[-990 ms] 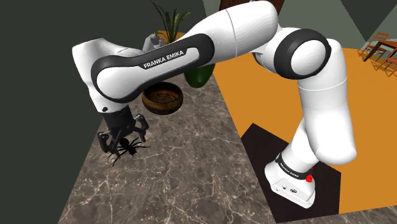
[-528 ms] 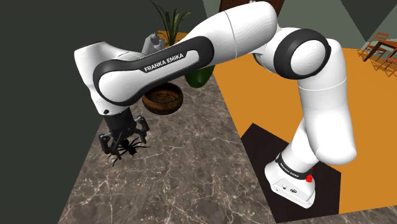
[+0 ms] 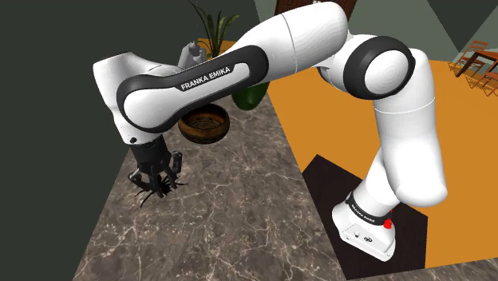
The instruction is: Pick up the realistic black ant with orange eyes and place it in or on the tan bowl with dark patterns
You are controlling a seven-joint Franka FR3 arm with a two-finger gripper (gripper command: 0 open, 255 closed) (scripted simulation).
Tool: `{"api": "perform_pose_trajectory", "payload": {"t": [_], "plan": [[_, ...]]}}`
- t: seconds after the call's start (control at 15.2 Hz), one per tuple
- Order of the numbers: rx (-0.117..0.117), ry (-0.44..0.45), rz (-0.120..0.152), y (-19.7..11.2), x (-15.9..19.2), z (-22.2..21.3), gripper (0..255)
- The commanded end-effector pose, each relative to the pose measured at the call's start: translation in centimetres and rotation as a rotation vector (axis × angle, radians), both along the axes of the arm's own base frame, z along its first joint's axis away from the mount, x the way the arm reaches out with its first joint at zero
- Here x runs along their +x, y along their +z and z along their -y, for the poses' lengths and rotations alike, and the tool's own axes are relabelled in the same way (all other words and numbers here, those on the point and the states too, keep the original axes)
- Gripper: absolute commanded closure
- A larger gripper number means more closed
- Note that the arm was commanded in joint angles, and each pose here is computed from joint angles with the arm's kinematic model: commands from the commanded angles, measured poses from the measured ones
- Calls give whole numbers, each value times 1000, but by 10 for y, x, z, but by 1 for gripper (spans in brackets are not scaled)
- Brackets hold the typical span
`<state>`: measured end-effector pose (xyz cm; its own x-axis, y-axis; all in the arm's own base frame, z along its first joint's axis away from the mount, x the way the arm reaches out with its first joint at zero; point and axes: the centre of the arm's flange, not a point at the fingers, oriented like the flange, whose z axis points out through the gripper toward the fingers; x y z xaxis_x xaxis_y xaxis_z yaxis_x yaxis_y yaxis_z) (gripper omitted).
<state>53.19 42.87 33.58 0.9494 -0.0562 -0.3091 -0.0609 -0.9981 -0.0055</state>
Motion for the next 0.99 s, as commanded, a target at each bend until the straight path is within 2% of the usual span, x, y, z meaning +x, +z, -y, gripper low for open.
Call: {"api": "perform_pose_trajectory", "payload": {"t": [0.0, 0.13, 0.92], "plan": [[0, 0, 0, 0, 0, 0, 255], [0, 0, 0, 0, 0, 0, 255], [0, 0, 0, 63, 0, 0, 255]]}}
